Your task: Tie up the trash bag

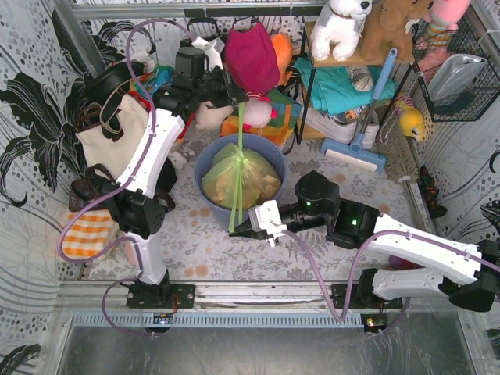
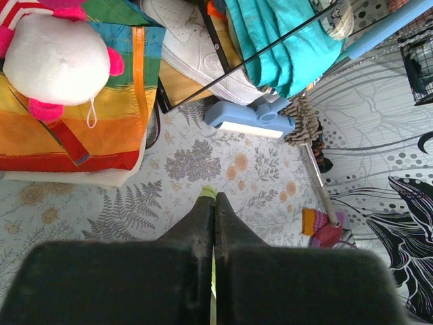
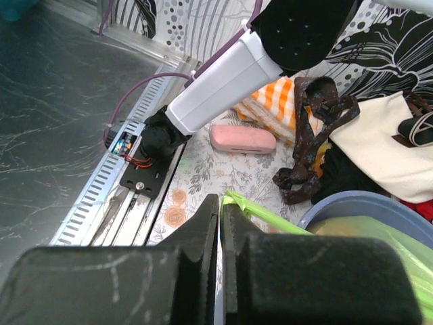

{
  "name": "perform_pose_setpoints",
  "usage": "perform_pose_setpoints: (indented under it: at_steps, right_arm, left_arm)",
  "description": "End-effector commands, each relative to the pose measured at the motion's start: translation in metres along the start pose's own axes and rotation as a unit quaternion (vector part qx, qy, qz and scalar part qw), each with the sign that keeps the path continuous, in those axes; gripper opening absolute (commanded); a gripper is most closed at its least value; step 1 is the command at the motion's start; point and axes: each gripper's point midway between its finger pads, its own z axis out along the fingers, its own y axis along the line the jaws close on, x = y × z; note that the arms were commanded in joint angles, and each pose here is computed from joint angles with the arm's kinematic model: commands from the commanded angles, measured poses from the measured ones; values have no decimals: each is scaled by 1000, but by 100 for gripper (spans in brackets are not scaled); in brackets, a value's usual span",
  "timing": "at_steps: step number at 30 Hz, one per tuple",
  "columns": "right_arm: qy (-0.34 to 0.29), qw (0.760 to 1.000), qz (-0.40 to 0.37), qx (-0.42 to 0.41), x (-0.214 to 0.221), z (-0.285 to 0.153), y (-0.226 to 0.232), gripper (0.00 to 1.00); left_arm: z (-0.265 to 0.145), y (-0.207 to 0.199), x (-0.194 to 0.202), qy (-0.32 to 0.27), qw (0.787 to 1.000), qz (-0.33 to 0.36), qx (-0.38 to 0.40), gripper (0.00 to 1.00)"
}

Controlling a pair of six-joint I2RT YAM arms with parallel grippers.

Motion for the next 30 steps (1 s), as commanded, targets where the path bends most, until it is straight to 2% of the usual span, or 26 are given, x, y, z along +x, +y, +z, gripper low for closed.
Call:
perform_pose_setpoints:
  at_steps: [1, 4, 7, 11, 14, 19, 23, 30]
  right_arm:
    - [-92, 973, 30, -209, -38, -7, 103, 0]
    - [-104, 972, 67, -199, -23, -5, 111, 0]
    - [-85, 971, 95, -200, -3, -4, 120, 0]
    - [-81, 970, 104, -202, 1, -2, 126, 0]
    - [-85, 973, 91, -194, -5, -1, 121, 0]
    - [-102, 984, 42, -140, -24, 2, 96, 0]
    - [-116, 992, -35, -42, -39, 3, 55, 0]
    - [-109, 971, -128, 169, -72, 2, -42, 0]
  left_arm:
    - [22, 86, -83, -168, 979, 48, -103, 0]
    - [39, 113, -64, -152, 979, 41, -126, 0]
    - [52, 133, -54, -142, 979, 33, -141, 0]
    - [62, 146, -49, -133, 979, 29, -150, 0]
    - [58, 141, -52, -135, 980, 29, -142, 0]
    - [27, 90, -75, -167, 981, 54, -80, 0]
    - [-3, 40, -84, -183, 981, 64, -2, 0]
    - [-45, -24, -68, -182, 975, 72, 109, 0]
